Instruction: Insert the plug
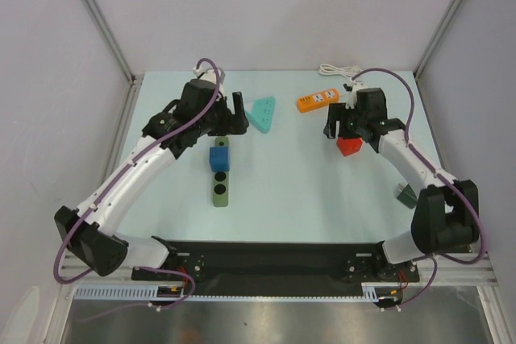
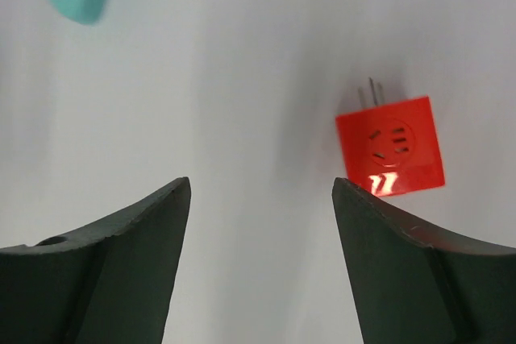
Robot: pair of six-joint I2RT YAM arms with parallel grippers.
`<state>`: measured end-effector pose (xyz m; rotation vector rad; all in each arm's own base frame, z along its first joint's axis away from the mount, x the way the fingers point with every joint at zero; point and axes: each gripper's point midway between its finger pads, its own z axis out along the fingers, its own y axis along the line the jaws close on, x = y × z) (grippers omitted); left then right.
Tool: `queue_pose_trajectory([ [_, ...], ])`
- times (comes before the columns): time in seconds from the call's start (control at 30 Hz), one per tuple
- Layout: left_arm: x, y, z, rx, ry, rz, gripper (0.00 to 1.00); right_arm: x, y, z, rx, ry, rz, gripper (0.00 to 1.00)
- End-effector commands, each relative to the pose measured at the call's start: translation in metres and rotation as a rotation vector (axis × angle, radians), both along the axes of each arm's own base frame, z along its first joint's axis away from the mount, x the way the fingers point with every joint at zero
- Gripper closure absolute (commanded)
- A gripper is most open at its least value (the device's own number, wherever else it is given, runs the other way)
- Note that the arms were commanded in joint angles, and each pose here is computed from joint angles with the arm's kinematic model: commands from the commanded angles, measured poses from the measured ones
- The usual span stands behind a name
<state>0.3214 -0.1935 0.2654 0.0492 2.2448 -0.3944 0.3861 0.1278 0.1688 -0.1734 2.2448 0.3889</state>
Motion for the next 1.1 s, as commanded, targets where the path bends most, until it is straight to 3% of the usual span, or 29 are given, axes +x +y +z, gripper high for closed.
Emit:
queue_pose_trajectory([
  [0.0,-0.006,-0.026,0.002,-0.044,-0.001,-0.149,0.05,0.013,-0.022,-0.007,-0.067,0.050,-0.033,0.22],
  [0.13,-0.013,-0.028,-0.009,-0.047,0.013,-0.182,0.05,0.015,-0.048,-0.028,-0.201,0.128,-0.053,0.17],
  [0.3,-0.019,-0.033,-0.016,-0.085,0.026,-0.208,0.07,0.018,-0.074,-0.060,-0.233,0.175,-0.058,0.15],
  [0.4,-0.020,-0.036,-0.021,-0.093,0.041,-0.213,0.08,0.027,-0.079,-0.069,-0.262,0.128,-0.047,0.14],
  [0.6,-0.023,-0.040,-0.026,-0.112,0.065,-0.228,0.09,0.036,-0.072,-0.091,-0.249,0.073,0.001,0.12],
  [0.73,-0.027,-0.042,-0.028,-0.133,0.079,-0.236,0.10,0.039,-0.072,-0.122,-0.219,0.129,0.008,0.15],
  [0.83,-0.030,-0.044,-0.030,-0.144,0.095,-0.244,0.11,0.040,-0.067,-0.125,-0.203,0.126,0.038,0.38],
  [0.87,-0.030,-0.044,-0.030,-0.147,0.097,-0.244,0.11,0.040,-0.065,-0.118,-0.201,0.102,0.041,0.58],
  [0.93,-0.031,-0.043,-0.026,-0.164,0.098,-0.238,0.10,0.039,-0.066,-0.109,-0.220,0.068,0.028,0.78],
  [0.97,-0.031,-0.042,-0.024,-0.184,0.105,-0.239,0.10,0.038,-0.059,-0.091,-0.226,0.017,0.039,0.93],
  [1.0,-0.032,-0.043,-0.021,-0.219,0.121,-0.241,0.10,0.036,-0.056,-0.081,-0.241,-0.012,0.054,1.00],
  [1.07,-0.036,-0.048,-0.013,-0.316,0.162,-0.293,0.09,0.027,-0.027,-0.058,-0.244,-0.081,0.141,1.00],
])
